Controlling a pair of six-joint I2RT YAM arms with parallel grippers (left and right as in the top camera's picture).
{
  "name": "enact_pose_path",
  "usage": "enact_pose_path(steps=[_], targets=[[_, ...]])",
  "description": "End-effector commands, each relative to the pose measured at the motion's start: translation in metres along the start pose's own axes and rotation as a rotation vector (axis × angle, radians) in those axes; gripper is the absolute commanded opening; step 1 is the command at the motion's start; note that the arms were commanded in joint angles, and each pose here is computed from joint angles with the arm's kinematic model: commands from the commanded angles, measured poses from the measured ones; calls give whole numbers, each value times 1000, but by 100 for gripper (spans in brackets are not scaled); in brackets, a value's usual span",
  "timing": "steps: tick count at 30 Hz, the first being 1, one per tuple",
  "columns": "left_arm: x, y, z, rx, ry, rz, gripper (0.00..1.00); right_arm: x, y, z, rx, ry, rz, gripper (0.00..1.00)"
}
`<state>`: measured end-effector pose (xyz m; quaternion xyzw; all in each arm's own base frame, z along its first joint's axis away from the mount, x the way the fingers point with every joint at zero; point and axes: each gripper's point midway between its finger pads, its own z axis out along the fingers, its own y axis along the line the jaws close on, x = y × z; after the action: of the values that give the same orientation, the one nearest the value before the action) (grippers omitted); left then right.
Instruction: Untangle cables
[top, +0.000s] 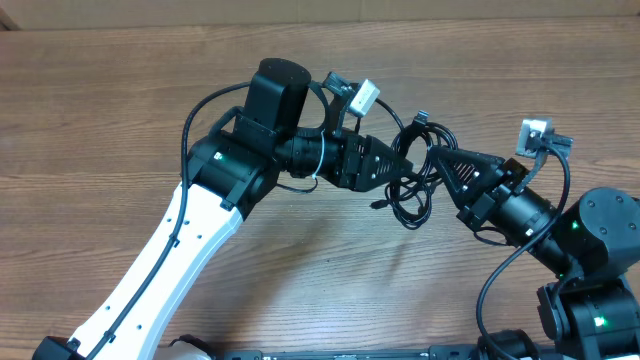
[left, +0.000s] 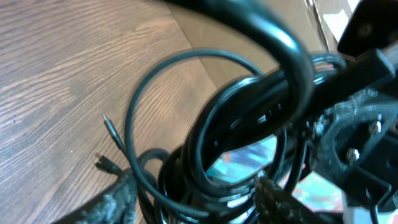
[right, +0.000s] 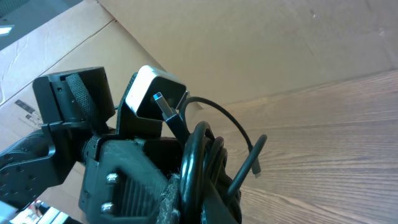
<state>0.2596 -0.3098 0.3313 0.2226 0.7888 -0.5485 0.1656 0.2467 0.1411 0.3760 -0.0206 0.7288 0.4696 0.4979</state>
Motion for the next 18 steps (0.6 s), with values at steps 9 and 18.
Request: enact_pose_path(steps=[9,18], targets=[[-6,-18,-6,20,-29,51,4,0,22,-5,-86,27,-11,4],[-10,37,-14,-272,-109,-106,4,4,30,-6,-131,49,-55,4]])
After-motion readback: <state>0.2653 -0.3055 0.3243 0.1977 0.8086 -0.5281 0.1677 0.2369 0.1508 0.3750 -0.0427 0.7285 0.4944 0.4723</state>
